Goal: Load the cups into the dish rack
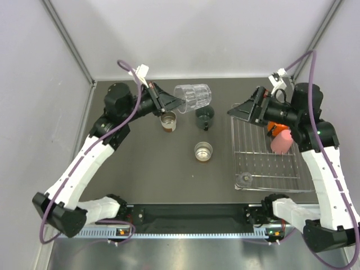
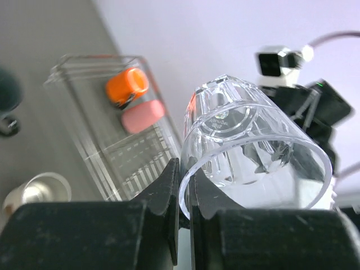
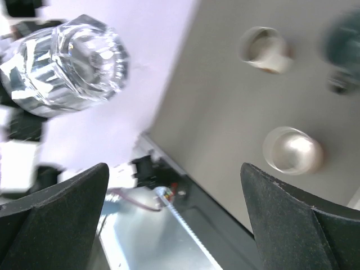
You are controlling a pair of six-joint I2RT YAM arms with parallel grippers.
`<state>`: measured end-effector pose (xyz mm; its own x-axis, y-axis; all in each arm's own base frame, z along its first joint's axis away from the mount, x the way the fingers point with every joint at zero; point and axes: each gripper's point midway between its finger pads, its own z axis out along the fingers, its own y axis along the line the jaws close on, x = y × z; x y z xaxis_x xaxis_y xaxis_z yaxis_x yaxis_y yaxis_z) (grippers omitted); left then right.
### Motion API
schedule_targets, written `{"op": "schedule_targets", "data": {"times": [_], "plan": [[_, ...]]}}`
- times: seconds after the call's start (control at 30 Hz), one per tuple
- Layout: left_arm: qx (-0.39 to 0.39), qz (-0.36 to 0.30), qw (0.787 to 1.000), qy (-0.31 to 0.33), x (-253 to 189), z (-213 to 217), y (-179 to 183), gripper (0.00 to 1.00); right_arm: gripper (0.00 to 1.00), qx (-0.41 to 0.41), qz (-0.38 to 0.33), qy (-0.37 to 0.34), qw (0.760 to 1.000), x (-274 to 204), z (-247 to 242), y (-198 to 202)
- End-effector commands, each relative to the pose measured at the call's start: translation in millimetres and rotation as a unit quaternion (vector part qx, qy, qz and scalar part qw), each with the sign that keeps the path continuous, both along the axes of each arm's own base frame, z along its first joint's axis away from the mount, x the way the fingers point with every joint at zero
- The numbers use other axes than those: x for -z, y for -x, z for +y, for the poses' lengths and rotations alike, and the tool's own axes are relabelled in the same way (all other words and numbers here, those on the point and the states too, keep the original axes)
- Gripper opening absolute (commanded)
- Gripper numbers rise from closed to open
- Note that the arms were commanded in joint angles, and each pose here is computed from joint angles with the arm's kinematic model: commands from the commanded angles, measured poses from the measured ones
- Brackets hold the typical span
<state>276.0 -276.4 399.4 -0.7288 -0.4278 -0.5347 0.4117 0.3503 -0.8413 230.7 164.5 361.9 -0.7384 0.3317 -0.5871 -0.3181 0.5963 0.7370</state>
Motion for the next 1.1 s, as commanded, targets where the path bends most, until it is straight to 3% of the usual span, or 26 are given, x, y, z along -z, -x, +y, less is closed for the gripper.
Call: {"op": "schedule_targets", "data": {"times": [0.0,0.2,0.37,1.07], "plan": [[0.048,-0.132,0.987,0.079,-69,6,36,0.00,1.00,-0.125,-0.119,-0.112,0.979,-78,43,22],[0.085,-0.167,0.975,0.117,-91,13,69,0.00,1.00,-0.205,-0.160,-0.166,0.951,-119,80,42],[0.100,-0.152,0.974,0.135,-87,13,76,0.00,1.00,-0.252,-0.190,-0.205,0.926,-145,98,63],[0.138,-0.146,0.967,0.154,-85,10,89,0.00,0.99,-0.273,-0.176,-0.246,0.913,-160,121,65]]}}
